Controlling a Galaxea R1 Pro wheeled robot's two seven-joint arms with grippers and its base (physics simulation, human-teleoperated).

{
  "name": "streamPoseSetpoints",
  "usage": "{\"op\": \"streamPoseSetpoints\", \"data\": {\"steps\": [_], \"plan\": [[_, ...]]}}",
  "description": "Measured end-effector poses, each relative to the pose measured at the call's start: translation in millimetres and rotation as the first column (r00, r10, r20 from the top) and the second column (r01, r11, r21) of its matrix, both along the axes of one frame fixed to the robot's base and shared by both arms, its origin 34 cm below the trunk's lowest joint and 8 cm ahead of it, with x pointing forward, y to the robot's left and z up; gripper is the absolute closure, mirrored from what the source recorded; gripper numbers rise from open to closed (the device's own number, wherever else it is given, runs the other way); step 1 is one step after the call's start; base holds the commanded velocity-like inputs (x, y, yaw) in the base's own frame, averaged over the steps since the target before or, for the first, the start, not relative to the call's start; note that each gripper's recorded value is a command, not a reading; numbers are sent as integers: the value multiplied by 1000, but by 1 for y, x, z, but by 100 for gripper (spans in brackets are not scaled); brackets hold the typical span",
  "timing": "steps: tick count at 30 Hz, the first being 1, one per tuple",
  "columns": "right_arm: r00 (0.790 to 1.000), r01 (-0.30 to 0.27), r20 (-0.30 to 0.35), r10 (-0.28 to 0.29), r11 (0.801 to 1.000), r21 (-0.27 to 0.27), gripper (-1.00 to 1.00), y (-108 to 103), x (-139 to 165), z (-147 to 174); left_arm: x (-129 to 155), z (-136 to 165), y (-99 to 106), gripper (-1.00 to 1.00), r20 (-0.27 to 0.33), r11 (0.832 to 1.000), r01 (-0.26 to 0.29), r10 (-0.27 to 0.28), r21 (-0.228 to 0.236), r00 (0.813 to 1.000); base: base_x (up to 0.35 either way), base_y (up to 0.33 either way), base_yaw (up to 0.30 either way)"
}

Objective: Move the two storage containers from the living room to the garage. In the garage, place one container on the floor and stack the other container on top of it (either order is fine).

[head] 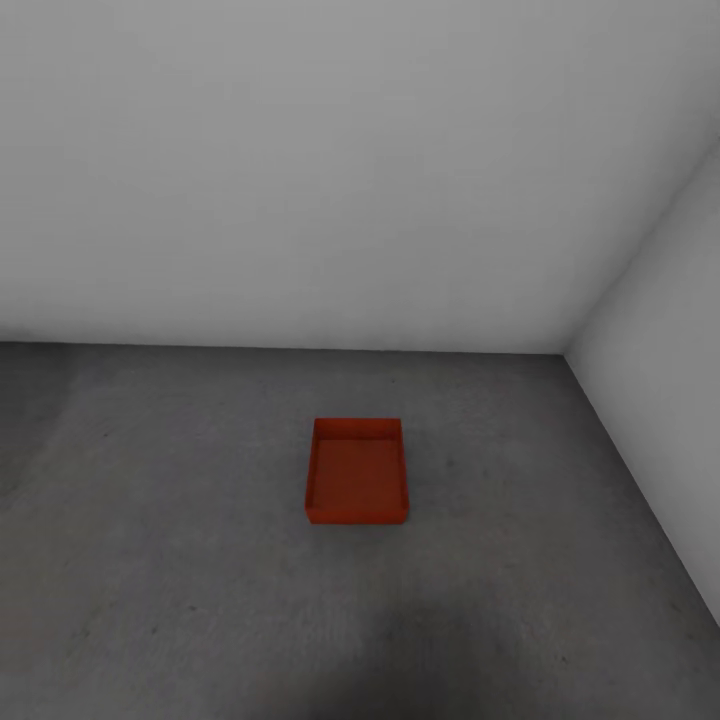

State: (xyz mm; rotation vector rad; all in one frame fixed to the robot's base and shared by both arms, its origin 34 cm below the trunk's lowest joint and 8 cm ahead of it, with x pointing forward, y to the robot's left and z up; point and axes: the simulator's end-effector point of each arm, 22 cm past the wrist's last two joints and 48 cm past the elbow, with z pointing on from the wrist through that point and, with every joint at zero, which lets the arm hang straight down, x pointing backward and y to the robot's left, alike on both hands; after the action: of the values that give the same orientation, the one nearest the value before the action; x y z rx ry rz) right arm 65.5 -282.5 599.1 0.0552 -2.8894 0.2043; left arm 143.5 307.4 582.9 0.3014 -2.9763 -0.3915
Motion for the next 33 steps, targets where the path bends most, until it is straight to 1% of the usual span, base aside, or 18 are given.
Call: {"op": "streamPoseSetpoints", "data": {"steps": [19, 33], "plan": [[1000, -3, 3, 3, 1000, 7, -100, 2, 1, 0, -2, 1, 1, -100, -2, 1000, -2, 2, 4, 1000, 0, 0, 2], [1000, -3, 22, 2, 1000, 11, -100, 2, 7, -1, 7, 1, 2, -100, 18, 1000, 1, -1, 4, 1000, 0, 0, 91]]}}
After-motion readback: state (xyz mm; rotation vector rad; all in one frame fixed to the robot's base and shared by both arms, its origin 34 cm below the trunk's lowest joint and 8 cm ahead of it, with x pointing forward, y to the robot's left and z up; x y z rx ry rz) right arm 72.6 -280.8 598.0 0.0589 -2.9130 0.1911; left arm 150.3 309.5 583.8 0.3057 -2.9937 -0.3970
